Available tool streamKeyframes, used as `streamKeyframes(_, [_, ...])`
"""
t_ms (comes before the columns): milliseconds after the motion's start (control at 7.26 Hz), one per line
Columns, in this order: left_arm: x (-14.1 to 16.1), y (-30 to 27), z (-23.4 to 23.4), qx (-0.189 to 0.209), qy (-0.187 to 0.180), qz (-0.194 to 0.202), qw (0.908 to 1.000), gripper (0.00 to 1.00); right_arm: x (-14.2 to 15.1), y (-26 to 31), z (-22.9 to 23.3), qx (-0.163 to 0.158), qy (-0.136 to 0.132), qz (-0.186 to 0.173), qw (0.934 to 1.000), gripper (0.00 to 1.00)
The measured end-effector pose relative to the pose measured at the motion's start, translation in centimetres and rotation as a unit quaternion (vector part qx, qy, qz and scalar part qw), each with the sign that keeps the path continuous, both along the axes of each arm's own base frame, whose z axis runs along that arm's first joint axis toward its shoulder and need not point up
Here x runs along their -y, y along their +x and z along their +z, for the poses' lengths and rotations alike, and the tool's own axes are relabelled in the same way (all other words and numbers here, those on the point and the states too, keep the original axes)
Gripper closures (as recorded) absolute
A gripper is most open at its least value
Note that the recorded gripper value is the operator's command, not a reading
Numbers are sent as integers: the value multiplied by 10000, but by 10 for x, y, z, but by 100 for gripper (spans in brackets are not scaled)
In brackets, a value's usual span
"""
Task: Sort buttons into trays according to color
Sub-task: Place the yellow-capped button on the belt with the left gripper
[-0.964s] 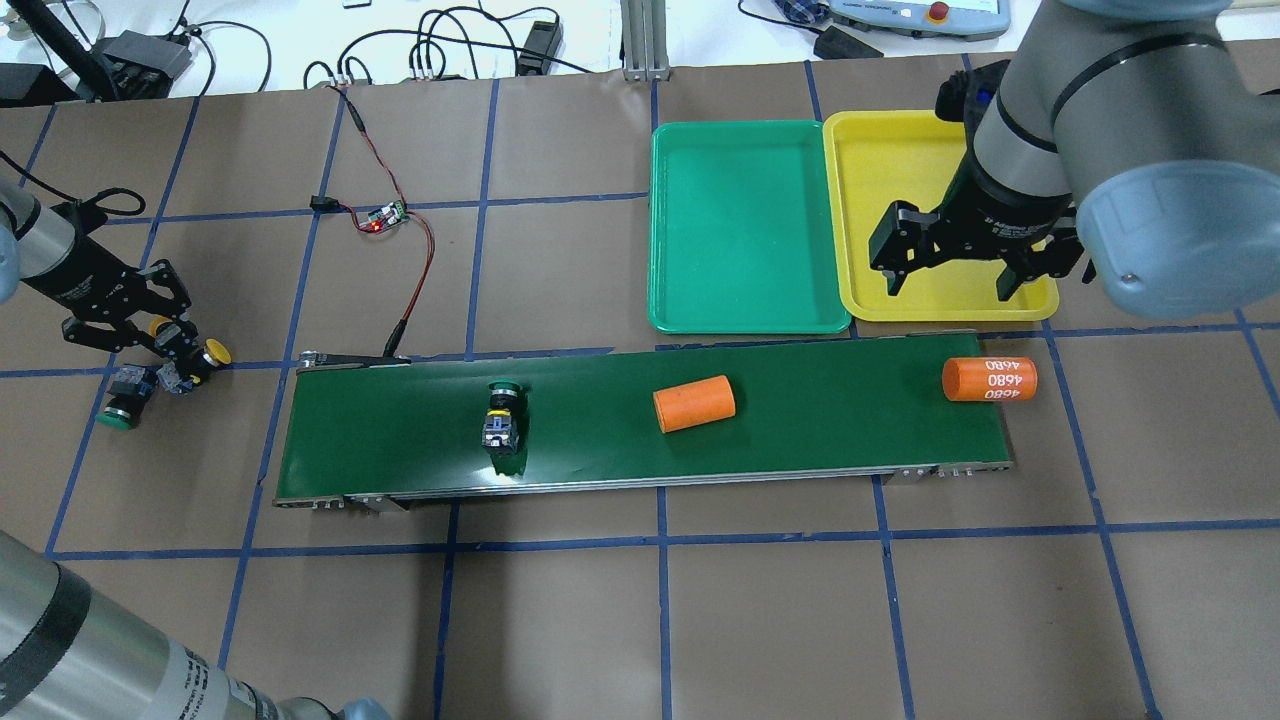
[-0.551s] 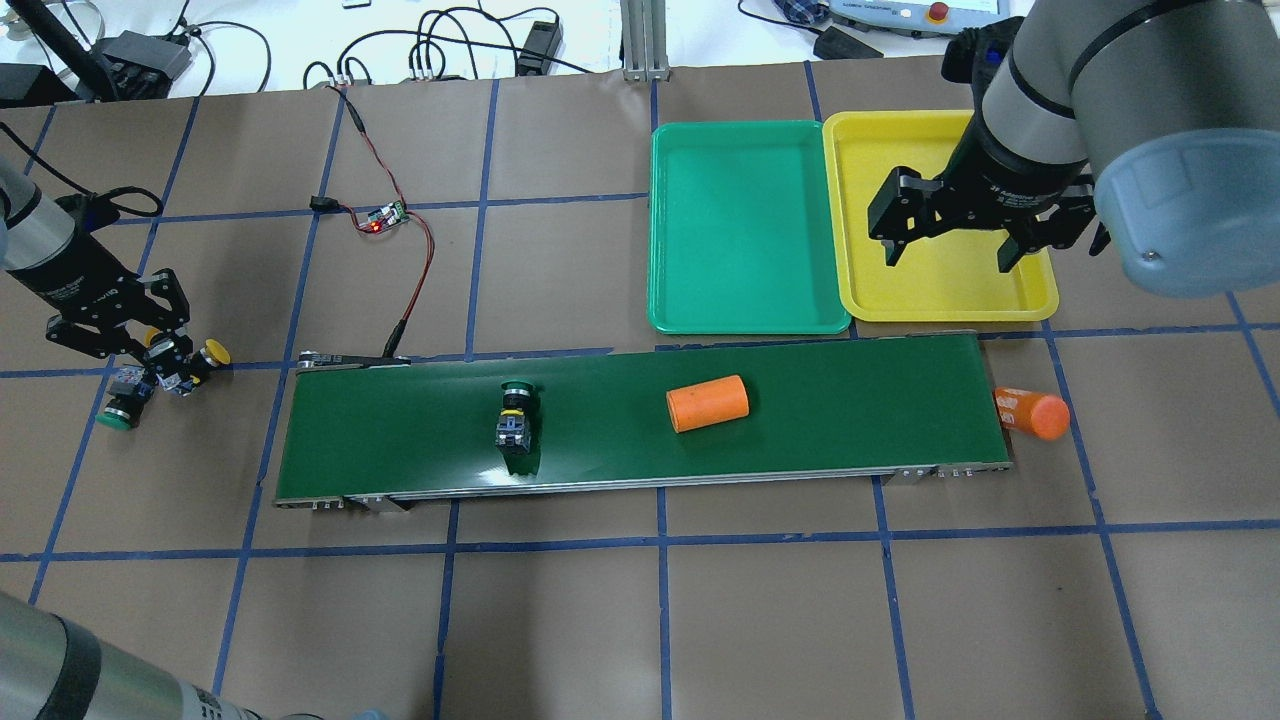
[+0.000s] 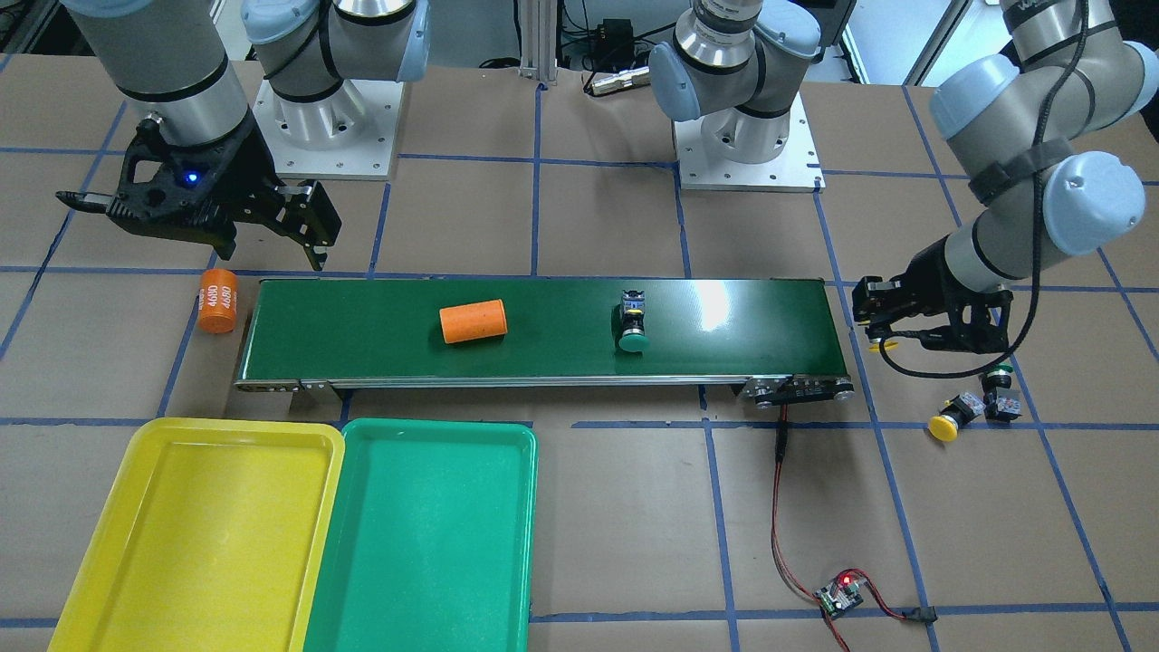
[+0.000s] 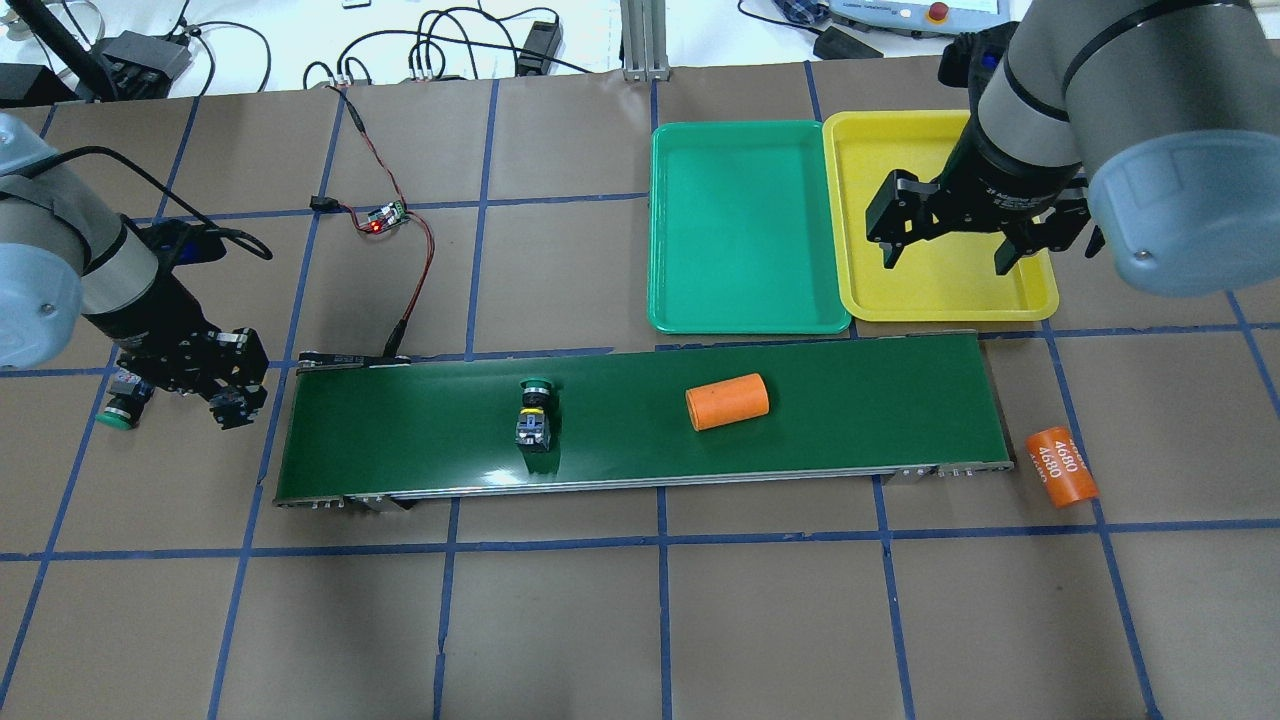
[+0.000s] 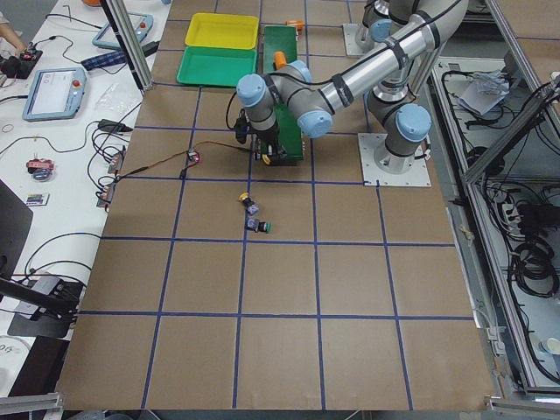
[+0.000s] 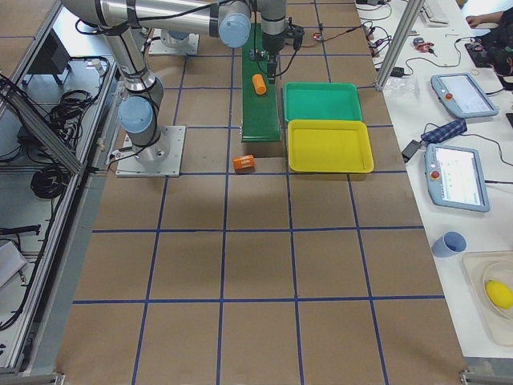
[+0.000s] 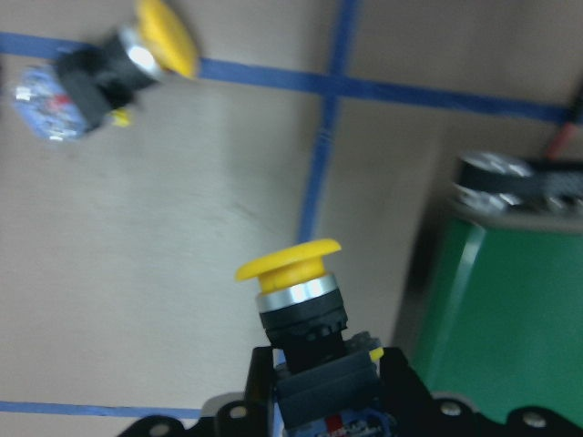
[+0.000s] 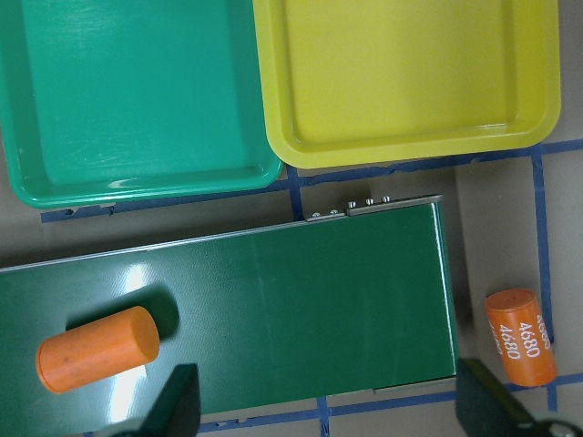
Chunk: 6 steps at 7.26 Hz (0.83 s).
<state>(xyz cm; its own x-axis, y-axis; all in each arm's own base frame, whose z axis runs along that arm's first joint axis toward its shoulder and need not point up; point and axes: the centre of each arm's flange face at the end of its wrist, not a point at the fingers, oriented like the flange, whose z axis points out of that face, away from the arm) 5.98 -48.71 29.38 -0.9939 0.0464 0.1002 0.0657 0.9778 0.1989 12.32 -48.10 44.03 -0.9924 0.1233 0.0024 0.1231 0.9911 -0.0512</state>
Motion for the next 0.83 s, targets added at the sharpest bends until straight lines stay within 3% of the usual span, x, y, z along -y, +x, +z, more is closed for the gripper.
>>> streamKeyframes(138, [-7,-31,6,-91,-98,-400,9991,100,0,0,-2,1,19,-1,10000,0])
streamKeyframes(413, [-23,-63,-12,-186,-231,-710,9970,100,0,0,-3,-12,42,4,10000,0])
streamKeyframes(551, [-28,-69,-24,-210,-352,-729,9965,88,-1,0,-5,-24,58,5,10000,0])
streamKeyframes(689, [-30,-72,-32,-214,-419,-744,9961,85,-1,-1,-5,-28,67,3,10000,0])
streamKeyframes(826, [-30,-74,-36,-204,-473,-759,9958,1,-1,-1,-6,-42,71,4,10000,0])
